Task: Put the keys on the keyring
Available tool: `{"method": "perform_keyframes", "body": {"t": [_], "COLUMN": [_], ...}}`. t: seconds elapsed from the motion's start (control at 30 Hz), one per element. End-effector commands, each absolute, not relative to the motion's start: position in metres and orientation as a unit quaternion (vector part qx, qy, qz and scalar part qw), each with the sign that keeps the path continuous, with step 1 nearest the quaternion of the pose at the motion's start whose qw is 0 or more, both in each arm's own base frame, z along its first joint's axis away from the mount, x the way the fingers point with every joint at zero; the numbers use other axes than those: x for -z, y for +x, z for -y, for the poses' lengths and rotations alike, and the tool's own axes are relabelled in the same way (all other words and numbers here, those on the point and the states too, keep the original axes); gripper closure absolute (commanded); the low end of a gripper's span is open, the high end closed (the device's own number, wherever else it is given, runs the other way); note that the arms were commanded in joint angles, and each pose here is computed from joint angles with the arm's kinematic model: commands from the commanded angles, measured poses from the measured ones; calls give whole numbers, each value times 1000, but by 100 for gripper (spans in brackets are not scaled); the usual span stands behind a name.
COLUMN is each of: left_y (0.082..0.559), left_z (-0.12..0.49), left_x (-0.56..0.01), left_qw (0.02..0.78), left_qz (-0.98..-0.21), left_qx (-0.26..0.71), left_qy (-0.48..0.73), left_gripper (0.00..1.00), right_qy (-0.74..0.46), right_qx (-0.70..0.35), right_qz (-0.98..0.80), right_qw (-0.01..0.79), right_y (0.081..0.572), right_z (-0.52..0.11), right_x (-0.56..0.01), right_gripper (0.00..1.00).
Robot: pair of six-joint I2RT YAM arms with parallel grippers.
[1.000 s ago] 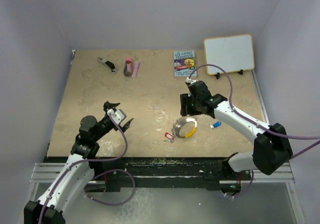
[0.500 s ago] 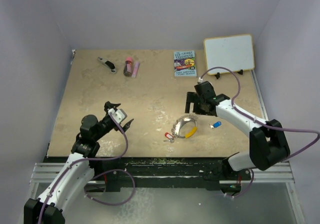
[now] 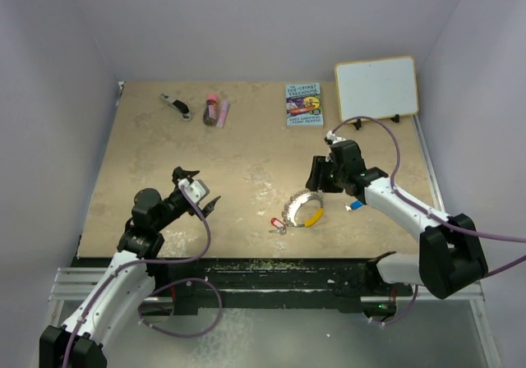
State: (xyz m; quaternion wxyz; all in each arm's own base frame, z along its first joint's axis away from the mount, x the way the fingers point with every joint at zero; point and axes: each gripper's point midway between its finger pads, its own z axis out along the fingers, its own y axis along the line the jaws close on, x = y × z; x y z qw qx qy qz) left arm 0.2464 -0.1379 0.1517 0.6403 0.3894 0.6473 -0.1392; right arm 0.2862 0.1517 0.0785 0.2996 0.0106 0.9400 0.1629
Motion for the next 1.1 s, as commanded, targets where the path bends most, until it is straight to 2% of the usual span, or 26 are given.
{"method": "perform_keyframes", "body": {"t": [0.0,0.07,0.2,0.3,0.67,1.07], "left_y": [247,247,246,246,245,244], "left_z": [140,141,142,142,142,141], "left_x": [-166,-166,-166,-167,-166,-167], "left_qw": [658,659,659,660,660,661], "left_qz": [-624,-623,-620,-619,-619,-618], "left_qx": [140,140,142,143,143,143], "left_qy": [396,397,401,401,401,401], "left_gripper": [2,2,2,2,2,2], "right_qy": [-89,-114,-157,-159,-150,-136], "right_qx": [-224,-241,-289,-281,-260,-227], "right_qz": [-919,-914,-900,-909,-926,-938], "right_qw": [312,305,286,265,229,222], "right_y": [266,253,226,217,203,206], "right_z": [-180,-188,-213,-215,-230,-231], "right_x": [-91,-92,-91,-80,-50,-39], "right_gripper": [50,56,58,60,60,64]}}
